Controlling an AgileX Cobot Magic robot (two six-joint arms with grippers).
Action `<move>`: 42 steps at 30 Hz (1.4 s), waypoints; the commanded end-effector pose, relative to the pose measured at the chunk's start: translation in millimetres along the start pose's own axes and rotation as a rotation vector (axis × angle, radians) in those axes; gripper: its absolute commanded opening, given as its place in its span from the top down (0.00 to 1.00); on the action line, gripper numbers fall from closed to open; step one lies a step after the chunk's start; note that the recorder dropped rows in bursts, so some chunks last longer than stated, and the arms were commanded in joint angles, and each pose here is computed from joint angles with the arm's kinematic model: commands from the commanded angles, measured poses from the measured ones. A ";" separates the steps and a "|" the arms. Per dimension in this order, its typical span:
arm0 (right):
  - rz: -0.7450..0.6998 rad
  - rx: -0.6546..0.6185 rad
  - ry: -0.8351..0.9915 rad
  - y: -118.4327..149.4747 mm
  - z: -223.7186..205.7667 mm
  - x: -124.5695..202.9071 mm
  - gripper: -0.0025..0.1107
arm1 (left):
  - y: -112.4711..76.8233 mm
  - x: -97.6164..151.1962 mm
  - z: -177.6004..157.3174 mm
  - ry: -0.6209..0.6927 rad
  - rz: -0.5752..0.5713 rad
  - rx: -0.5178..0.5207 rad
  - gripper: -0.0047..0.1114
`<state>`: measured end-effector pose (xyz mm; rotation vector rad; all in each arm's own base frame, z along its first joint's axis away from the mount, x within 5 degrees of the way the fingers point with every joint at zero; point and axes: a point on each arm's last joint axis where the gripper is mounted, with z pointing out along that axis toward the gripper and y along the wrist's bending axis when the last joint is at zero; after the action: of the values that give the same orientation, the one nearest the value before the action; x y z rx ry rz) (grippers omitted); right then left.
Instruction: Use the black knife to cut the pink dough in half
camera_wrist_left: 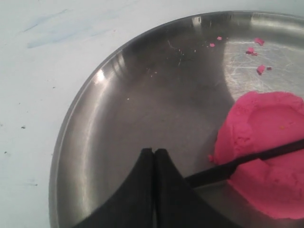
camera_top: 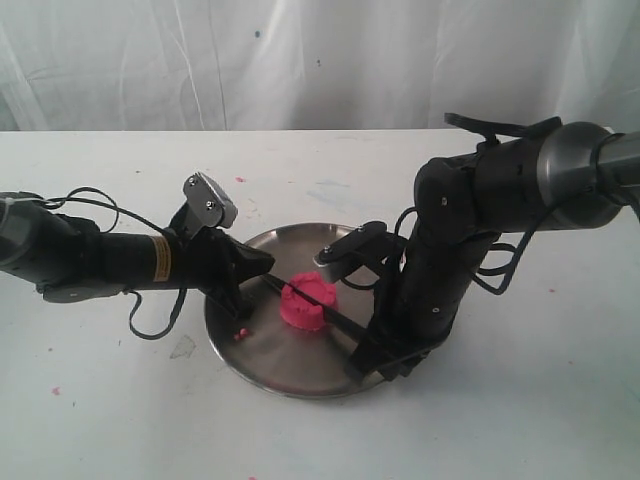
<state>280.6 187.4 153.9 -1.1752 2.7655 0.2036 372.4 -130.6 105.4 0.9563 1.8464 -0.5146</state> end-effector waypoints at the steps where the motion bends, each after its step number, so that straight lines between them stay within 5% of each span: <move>1: 0.014 0.005 -0.035 -1.2 1.9 -3.9 0.98 | -3.9 2.3 1.0 0.000 0.006 0.021 0.96; 42: 0.024 0.004 -0.056 -1.2 1.8 -5.9 0.98 | -1.2 8.6 0.8 0.069 0.014 -0.008 0.96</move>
<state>281.5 188.8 154.2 -1.1534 2.7571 0.2195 372.3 -130.3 104.0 0.9629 1.8519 -0.5091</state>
